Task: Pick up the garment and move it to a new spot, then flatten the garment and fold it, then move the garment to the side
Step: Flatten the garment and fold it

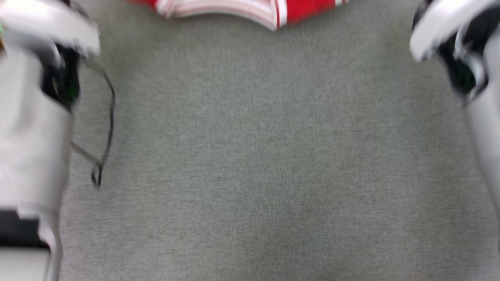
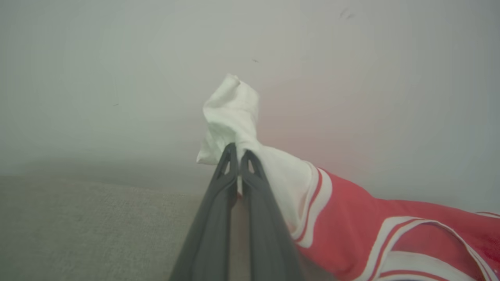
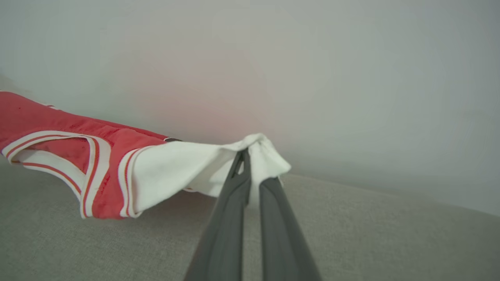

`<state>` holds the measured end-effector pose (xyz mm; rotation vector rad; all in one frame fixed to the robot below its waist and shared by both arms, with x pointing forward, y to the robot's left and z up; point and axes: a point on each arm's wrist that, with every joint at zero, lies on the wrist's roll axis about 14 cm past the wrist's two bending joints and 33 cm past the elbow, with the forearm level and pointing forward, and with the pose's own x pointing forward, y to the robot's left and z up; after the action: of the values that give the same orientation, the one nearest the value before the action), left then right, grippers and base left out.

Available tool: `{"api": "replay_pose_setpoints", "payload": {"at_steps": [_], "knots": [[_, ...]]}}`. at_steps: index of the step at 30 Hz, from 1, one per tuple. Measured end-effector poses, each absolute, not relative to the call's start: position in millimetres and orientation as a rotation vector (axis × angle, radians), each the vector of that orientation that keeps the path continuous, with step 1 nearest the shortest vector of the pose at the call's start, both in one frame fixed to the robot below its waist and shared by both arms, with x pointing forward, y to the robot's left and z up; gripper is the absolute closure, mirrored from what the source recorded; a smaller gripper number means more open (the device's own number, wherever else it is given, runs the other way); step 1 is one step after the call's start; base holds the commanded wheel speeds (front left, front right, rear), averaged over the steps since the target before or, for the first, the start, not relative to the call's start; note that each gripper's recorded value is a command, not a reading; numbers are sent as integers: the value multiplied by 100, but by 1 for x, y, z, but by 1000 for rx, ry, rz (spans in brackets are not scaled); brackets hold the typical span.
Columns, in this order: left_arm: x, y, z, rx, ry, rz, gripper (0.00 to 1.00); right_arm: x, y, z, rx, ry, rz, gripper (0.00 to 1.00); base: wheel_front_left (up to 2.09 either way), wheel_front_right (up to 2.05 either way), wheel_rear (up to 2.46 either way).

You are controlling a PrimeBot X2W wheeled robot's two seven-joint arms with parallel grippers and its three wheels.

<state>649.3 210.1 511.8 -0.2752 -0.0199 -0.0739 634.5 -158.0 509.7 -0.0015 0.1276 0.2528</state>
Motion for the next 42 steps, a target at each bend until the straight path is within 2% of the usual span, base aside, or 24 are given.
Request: {"api": "replay_pose_setpoints", "payload": {"at_steps": [15, 24, 31, 32, 33, 34, 38, 42], "knots": [[468, 245, 460, -252, 140, 32, 100, 458, -180, 469, 101, 328, 234, 100, 0, 0, 0], [372, 247, 427, -253, 285, 101, 100, 336, -192, 403, 177, 631, 164, 100, 0, 0, 0], [304, 249, 406, -297, 401, 185, 100, 270, -196, 374, 212, 801, 120, 100, 0, 0, 0], [299, 250, 406, -304, 409, 194, 100, 267, -197, 374, 209, 810, 117, 93, 0, 0, 0], [295, 249, 407, -307, 409, 196, 100, 264, -197, 373, 201, 820, 116, 59, 0, 0, 0], [294, 248, 408, -314, 411, 198, 100, 263, -197, 374, 205, 821, 116, 0, 0, 0, 0], [296, 239, 417, -306, 397, 173, 100, 277, -195, 388, 193, 775, 125, 0, 0, 0, 0], [306, 232, 424, -303, 370, 149, 100, 326, -209, 423, 201, 610, 82, 0, 0, 0, 0]]}}
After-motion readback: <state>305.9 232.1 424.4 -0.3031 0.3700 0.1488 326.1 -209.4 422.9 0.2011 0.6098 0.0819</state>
